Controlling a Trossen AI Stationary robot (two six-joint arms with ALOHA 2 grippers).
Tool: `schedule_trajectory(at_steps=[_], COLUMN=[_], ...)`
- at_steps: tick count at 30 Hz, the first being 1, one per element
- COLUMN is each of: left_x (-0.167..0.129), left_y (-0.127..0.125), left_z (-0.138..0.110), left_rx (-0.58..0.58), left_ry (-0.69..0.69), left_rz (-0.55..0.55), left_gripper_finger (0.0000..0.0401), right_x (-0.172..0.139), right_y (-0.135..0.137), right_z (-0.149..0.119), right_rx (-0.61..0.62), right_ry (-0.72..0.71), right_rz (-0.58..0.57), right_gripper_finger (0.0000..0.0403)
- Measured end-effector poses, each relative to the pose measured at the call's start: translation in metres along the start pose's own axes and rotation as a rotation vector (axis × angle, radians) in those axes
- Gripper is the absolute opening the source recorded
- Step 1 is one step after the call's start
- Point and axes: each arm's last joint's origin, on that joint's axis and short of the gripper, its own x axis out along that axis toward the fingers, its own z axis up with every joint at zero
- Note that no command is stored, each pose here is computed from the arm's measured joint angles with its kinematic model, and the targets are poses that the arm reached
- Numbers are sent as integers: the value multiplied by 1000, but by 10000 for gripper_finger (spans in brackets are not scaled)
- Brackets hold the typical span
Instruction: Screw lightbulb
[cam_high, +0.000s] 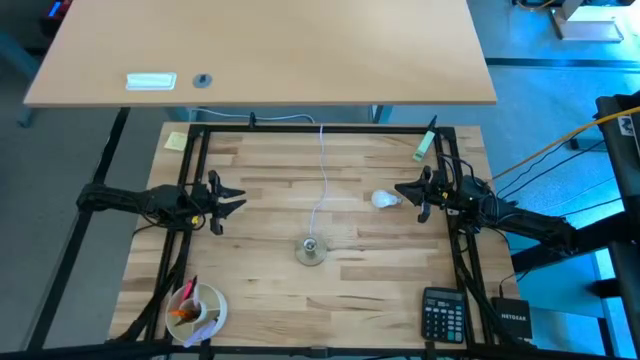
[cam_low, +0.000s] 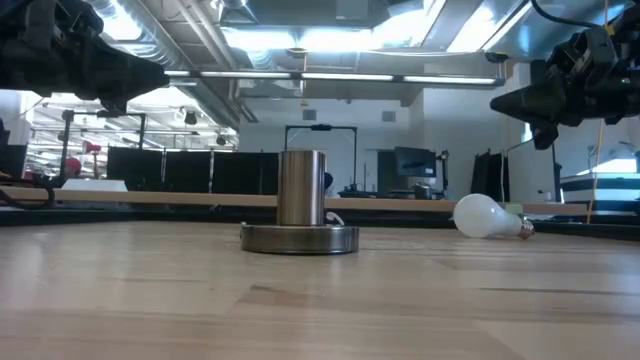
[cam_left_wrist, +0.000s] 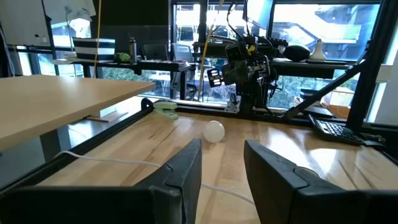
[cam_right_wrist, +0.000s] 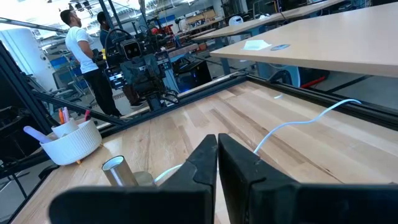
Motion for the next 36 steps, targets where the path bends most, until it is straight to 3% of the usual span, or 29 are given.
schedule_trajectory(at_steps=[9,20,26,31,36], left_x=[0,-2,-4,-3,13], left_y=[0,1,4,4,-2], left_z=[0,22,31,43,62], left_rx=[122,-111,-159,-131,-47], left_ry=[-4,-213,-313,-315,-228], left_rz=[0,-5,38,54,61], left_gripper_finger=[111,111,111,111,111], right_x=[0,0,0,0,0], right_y=[0,0,0,0,0], right_z=[0,0,0,0,0], right_rx=[0,0,0,0,0], right_ry=[0,0,0,0,-1], right_rz=[0,0,0,0,0], right_gripper_finger=[19,19,19,19,19])
